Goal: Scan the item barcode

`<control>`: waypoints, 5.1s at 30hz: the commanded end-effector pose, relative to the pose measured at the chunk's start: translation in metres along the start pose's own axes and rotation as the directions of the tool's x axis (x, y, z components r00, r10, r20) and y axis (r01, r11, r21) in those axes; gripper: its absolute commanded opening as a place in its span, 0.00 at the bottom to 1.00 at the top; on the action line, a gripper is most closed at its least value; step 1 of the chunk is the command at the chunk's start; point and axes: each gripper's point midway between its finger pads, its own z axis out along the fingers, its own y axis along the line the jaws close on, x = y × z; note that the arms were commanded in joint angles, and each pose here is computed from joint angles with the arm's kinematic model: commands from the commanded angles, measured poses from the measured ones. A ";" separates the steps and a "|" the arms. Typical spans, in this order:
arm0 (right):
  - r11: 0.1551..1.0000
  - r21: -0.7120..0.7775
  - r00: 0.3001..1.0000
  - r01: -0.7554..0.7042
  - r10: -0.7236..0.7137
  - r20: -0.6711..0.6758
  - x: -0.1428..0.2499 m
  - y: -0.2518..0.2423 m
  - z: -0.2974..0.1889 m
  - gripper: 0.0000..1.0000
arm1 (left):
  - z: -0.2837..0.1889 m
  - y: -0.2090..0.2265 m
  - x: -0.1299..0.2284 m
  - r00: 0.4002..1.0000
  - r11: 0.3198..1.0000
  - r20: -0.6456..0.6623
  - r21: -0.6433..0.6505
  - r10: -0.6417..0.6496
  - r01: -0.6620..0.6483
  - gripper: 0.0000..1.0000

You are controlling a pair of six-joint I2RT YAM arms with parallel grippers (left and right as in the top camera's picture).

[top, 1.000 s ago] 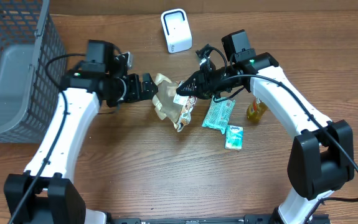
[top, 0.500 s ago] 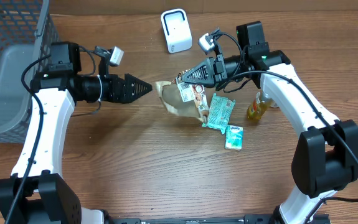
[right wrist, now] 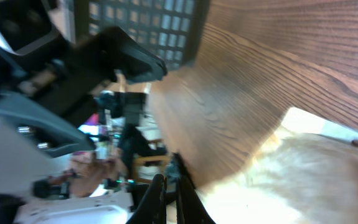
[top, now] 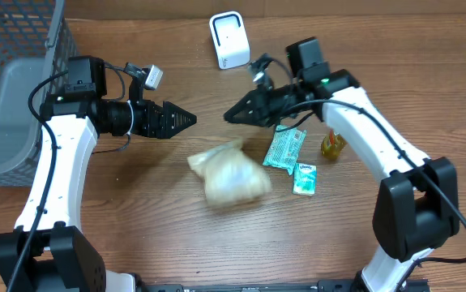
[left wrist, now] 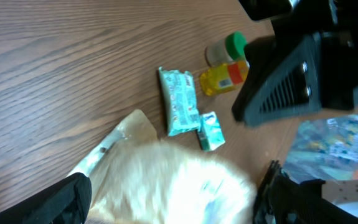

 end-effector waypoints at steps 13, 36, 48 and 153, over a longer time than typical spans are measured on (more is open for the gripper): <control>0.919 0.386 0.996 -0.076 0.055 0.065 0.005 -0.061 -0.007 0.35 | 0.018 0.025 0.036 0.968 0.942 -0.124 -0.286 -0.219 0.177 0.93; 0.665 0.664 0.886 -0.341 -0.008 0.464 -0.066 -0.063 -0.210 1.00 | 0.102 -0.018 0.087 0.881 0.718 -0.070 -0.611 -0.468 0.333 0.62; 0.590 0.632 0.813 -0.502 0.073 0.577 -0.048 -0.099 -0.277 1.00 | 0.131 -0.045 0.131 0.894 0.629 -0.023 -0.719 -0.447 0.296 0.56; 0.589 0.631 0.812 -0.505 0.075 0.579 -0.048 -0.099 -0.278 1.00 | 0.136 0.068 0.138 0.935 0.340 -0.211 -0.934 -0.283 -0.108 0.62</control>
